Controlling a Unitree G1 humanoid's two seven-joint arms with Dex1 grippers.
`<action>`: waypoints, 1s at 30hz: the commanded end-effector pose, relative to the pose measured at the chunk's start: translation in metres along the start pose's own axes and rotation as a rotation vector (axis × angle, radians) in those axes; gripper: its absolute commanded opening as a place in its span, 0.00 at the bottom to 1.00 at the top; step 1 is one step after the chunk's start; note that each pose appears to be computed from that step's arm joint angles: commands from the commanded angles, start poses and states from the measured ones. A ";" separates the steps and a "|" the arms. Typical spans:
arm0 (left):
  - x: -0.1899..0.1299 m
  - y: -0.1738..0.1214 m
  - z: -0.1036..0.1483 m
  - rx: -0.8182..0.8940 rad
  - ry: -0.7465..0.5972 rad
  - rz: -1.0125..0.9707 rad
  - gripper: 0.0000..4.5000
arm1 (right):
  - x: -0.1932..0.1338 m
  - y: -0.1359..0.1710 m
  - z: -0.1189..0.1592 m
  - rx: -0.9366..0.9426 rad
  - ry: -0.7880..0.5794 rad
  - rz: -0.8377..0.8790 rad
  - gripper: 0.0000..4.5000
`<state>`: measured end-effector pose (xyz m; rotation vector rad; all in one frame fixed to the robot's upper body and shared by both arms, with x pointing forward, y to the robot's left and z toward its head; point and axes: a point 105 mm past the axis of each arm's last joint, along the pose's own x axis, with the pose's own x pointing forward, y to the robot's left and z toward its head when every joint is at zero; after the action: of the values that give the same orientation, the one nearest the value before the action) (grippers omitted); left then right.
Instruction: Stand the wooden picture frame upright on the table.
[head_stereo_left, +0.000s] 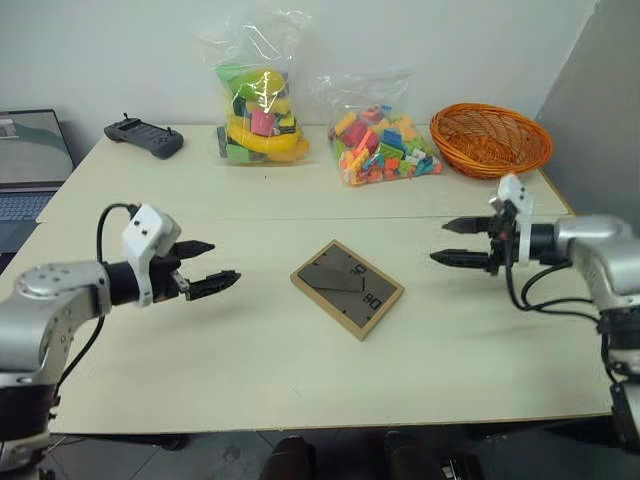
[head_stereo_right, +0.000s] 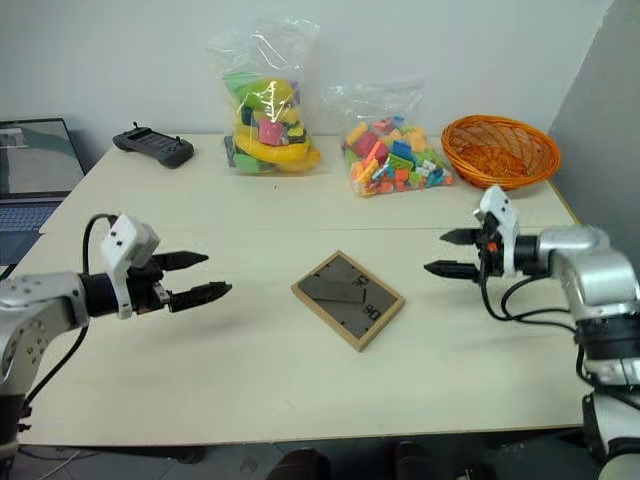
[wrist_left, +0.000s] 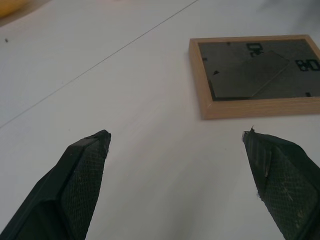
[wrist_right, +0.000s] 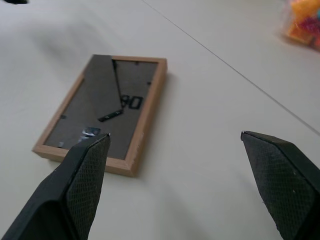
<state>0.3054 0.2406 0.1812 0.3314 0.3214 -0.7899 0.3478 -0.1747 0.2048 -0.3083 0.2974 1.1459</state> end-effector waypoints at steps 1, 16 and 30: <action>0.000 0.005 0.005 0.078 0.013 0.000 1.00 | 0.000 -0.004 0.000 -0.038 0.034 0.033 0.99; 0.018 -0.024 0.014 0.103 -0.057 -0.081 0.65 | 0.024 -0.026 -0.032 -0.077 0.144 -0.056 0.73; 0.076 -0.046 -0.033 0.111 -0.013 -0.047 0.01 | 0.089 -0.007 -0.063 -0.155 0.208 0.012 0.01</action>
<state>0.3107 0.1762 0.1119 0.3926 0.3023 -0.8808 0.3871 -0.1327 0.1109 -0.5272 0.4249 1.1330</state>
